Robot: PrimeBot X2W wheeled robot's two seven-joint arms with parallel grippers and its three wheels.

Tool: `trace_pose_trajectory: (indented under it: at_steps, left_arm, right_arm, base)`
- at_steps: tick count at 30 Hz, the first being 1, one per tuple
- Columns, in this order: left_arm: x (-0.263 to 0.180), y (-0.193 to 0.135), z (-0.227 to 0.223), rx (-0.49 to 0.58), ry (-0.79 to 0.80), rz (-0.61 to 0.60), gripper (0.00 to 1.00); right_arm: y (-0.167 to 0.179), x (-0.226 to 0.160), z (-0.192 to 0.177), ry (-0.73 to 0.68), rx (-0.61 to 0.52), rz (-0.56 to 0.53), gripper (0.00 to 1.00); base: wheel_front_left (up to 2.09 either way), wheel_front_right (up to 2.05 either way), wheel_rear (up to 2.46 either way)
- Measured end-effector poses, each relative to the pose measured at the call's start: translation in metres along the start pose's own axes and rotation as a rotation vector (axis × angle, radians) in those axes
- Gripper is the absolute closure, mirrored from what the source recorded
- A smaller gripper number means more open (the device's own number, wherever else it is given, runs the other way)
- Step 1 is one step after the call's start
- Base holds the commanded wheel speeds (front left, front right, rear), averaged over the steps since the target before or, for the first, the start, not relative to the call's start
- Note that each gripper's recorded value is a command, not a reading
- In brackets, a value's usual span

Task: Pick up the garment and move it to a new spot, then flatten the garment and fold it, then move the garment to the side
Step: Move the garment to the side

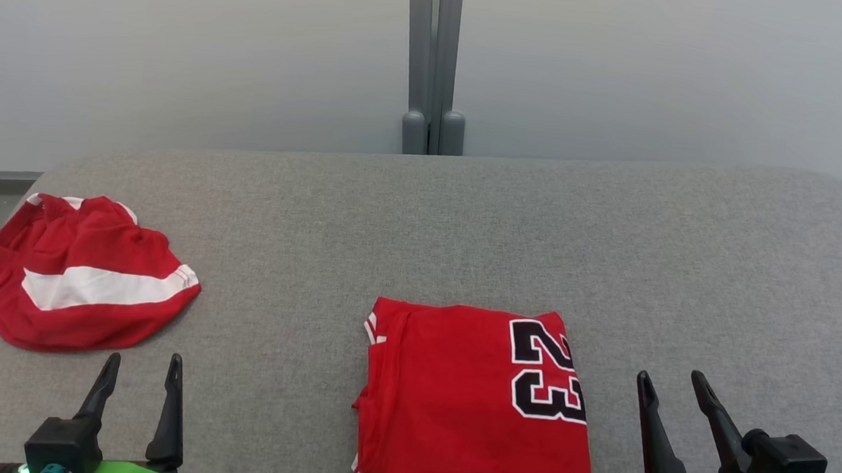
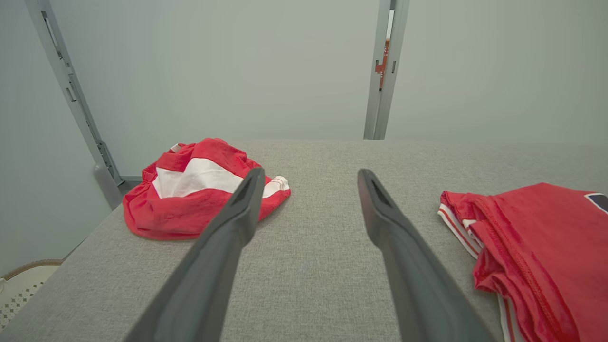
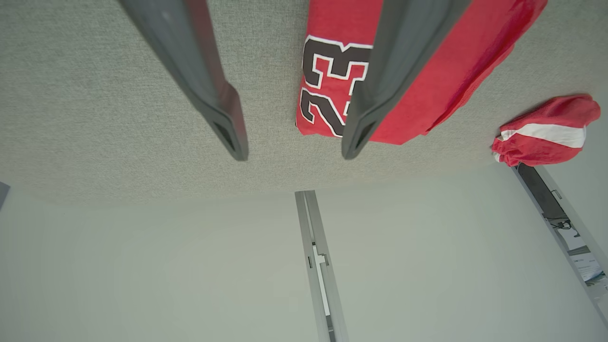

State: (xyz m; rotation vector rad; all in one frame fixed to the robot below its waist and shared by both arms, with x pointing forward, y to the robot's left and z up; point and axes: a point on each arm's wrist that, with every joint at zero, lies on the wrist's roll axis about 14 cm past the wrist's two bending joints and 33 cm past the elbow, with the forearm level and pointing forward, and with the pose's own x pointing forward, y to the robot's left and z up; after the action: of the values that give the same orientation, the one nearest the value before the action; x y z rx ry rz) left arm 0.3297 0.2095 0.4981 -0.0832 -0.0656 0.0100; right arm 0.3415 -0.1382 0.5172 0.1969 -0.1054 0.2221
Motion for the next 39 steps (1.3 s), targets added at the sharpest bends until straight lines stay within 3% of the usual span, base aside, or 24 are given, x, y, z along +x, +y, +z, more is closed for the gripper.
trace_pose_trajectory:
  at_steps: [13, 24, 39]
  left_arm:
    - [-0.001, 0.003, -0.002, 0.002, 0.006, 0.006, 0.0]
    - [-0.002, 0.003, -0.004, 0.006, 0.014, 0.006, 0.0]
    - [-0.011, 0.023, -0.016, -0.001, 0.058, 0.067, 0.0]
  right_arm:
    - [0.007, 0.004, -0.006, 0.016, 0.008, 0.018, 0.0]
    - [0.038, 0.053, -0.003, 0.041, -0.066, 0.145, 0.0]
    - [0.017, 0.055, -0.103, 0.39, -0.068, 0.089, 0.0]
  base:
    - [0.0, 0.0, 0.0]
    - [0.0, 0.0, 0.0]
    - [0.0, 0.0, 0.0]
